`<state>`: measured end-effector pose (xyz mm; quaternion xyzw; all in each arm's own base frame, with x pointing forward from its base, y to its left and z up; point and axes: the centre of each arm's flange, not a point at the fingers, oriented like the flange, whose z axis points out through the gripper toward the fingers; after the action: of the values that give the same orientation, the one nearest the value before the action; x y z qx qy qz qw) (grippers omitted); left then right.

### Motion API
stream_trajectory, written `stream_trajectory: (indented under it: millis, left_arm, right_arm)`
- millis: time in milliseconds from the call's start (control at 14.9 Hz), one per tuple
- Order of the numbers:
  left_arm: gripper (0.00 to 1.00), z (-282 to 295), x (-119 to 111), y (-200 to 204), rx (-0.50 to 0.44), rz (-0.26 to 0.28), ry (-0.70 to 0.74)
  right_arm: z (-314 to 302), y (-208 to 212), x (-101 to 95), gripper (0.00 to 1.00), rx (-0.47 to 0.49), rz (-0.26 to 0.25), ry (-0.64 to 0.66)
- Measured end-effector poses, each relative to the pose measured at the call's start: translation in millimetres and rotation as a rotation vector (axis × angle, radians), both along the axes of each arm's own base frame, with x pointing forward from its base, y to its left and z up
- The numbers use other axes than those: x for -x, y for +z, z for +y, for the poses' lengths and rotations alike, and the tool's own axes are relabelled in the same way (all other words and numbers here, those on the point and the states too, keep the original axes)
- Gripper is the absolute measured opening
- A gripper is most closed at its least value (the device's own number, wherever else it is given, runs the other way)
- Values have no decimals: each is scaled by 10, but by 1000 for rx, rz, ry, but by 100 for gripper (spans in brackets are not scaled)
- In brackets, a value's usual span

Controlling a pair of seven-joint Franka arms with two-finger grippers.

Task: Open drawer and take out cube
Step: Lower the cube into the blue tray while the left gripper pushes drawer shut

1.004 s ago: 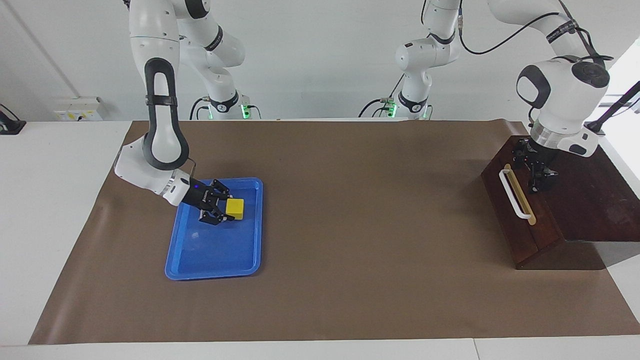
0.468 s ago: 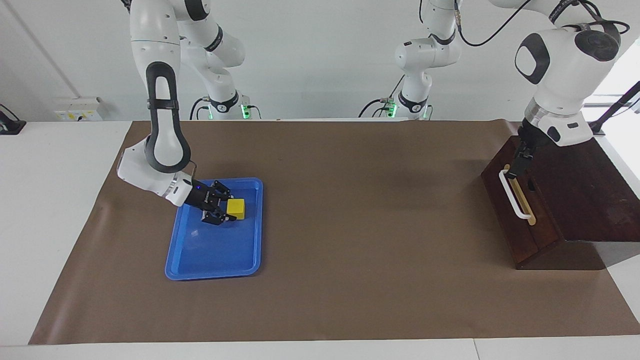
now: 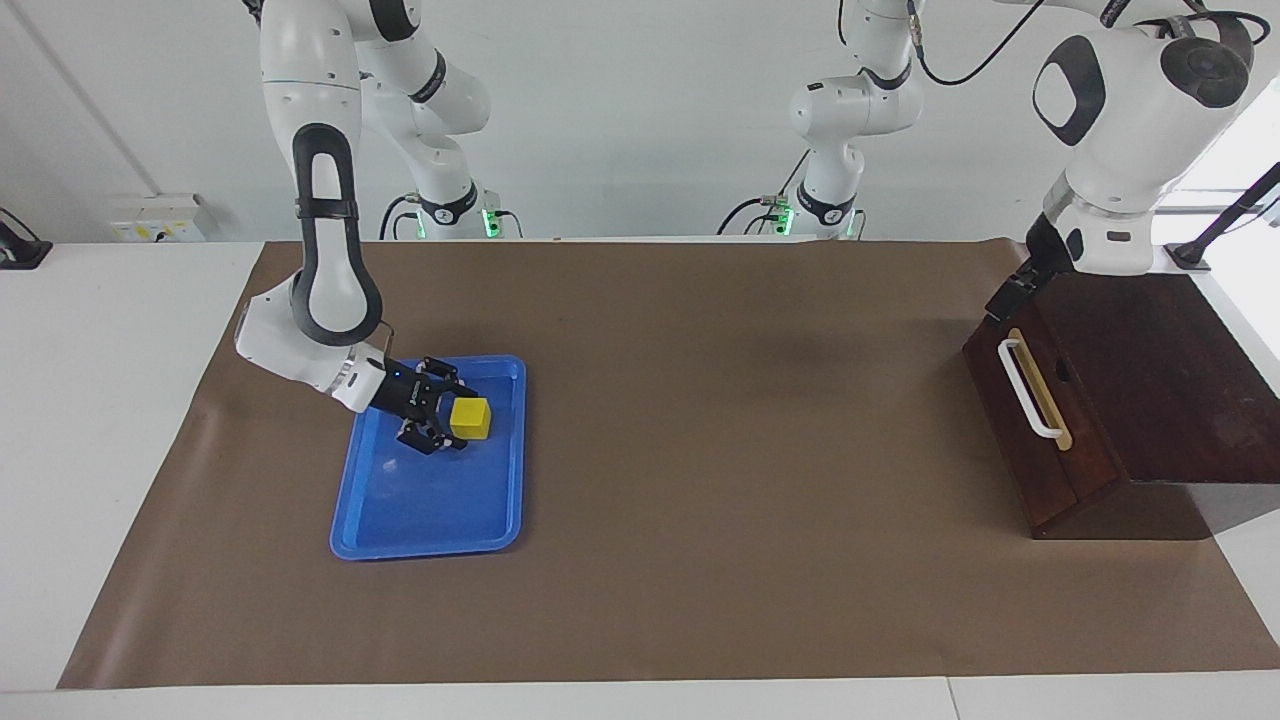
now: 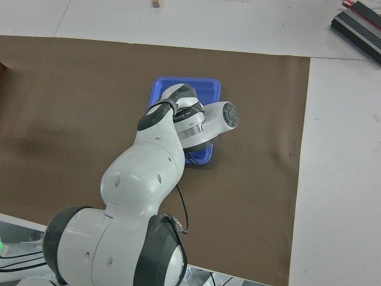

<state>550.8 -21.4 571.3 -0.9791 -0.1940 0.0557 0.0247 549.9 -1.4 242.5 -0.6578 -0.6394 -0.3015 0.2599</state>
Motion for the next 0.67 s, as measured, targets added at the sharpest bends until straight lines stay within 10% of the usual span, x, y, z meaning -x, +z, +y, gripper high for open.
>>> stream_trajectory:
  millis: [669]
  left_arm:
    - [100,-58,-100,169,74,57,-311]
  right_arm:
    - [133,476,-251,100,-81,37,-14]
